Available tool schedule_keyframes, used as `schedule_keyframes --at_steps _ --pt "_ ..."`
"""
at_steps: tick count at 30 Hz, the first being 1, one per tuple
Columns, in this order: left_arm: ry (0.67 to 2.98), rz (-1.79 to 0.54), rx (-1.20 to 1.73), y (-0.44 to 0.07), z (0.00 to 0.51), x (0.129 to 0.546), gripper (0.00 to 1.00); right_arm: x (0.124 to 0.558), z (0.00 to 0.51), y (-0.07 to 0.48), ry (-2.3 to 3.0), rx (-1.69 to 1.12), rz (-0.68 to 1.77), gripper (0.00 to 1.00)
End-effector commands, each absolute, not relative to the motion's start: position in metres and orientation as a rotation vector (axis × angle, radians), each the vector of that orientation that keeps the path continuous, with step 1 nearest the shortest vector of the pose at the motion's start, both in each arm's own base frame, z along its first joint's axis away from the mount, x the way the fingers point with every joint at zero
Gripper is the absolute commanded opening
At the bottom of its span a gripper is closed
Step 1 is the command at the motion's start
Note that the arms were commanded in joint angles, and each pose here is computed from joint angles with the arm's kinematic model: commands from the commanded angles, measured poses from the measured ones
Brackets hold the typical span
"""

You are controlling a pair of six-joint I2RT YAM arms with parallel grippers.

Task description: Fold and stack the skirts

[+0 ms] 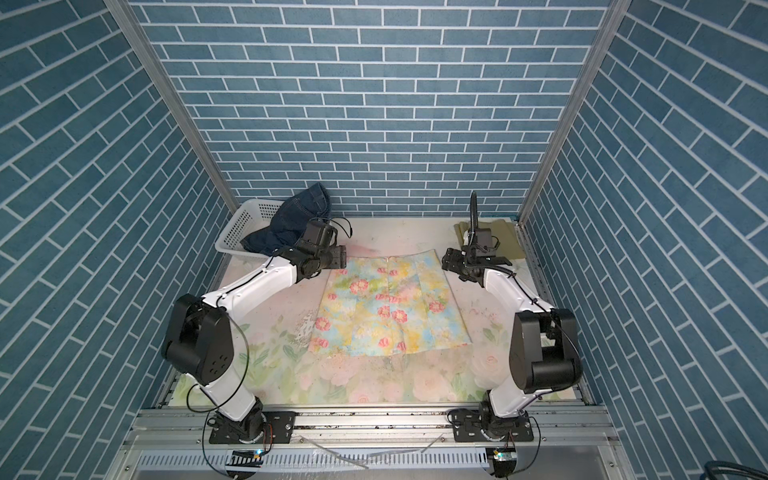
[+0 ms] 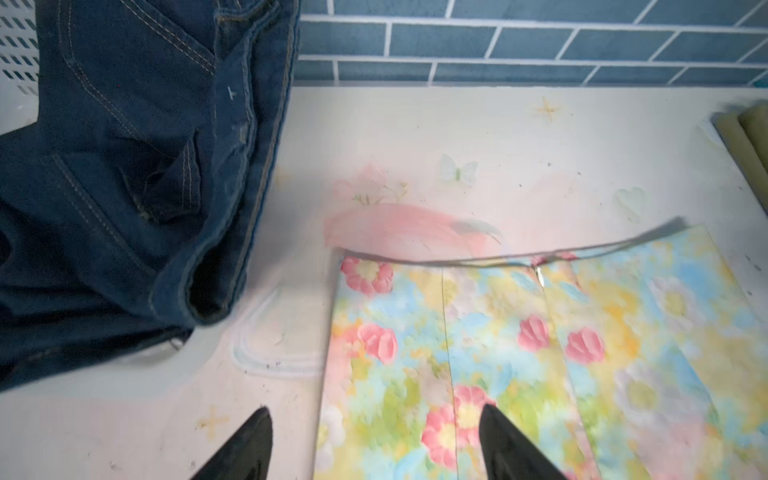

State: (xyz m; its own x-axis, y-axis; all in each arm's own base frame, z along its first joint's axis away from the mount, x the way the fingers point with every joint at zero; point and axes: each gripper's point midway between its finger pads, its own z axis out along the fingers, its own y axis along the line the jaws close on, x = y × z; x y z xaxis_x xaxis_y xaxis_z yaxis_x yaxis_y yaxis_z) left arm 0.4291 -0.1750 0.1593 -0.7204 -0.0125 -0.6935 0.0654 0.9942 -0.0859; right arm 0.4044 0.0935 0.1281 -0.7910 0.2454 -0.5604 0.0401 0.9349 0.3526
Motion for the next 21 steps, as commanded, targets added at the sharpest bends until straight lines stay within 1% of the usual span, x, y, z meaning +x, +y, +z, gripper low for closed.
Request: schedule_keyframes --at_steps 1,4,10,19,21 --pt "2.464 -0.098 0.073 -0.171 0.129 0.391 0.79 0.357 0.092 0.076 2.567 0.291 0.345 0.75" --pt "2.498 -0.078 0.086 -0.166 0.116 0.361 0.79 0.331 0.077 0.074 2.619 0.322 0.35 0.73" --pt "2.555 -0.08 0.065 -0.15 0.089 0.314 0.79 0.296 0.056 0.064 2.669 0.392 0.313 0.7" --pt "2.616 -0.068 0.054 -0.136 0.061 0.283 0.79 0.273 0.024 0.06 2.726 0.475 0.298 0.62" --pt "2.628 -0.061 0.055 -0.134 0.056 0.28 0.79 0.273 0.024 0.06 2.726 0.481 0.296 0.61"
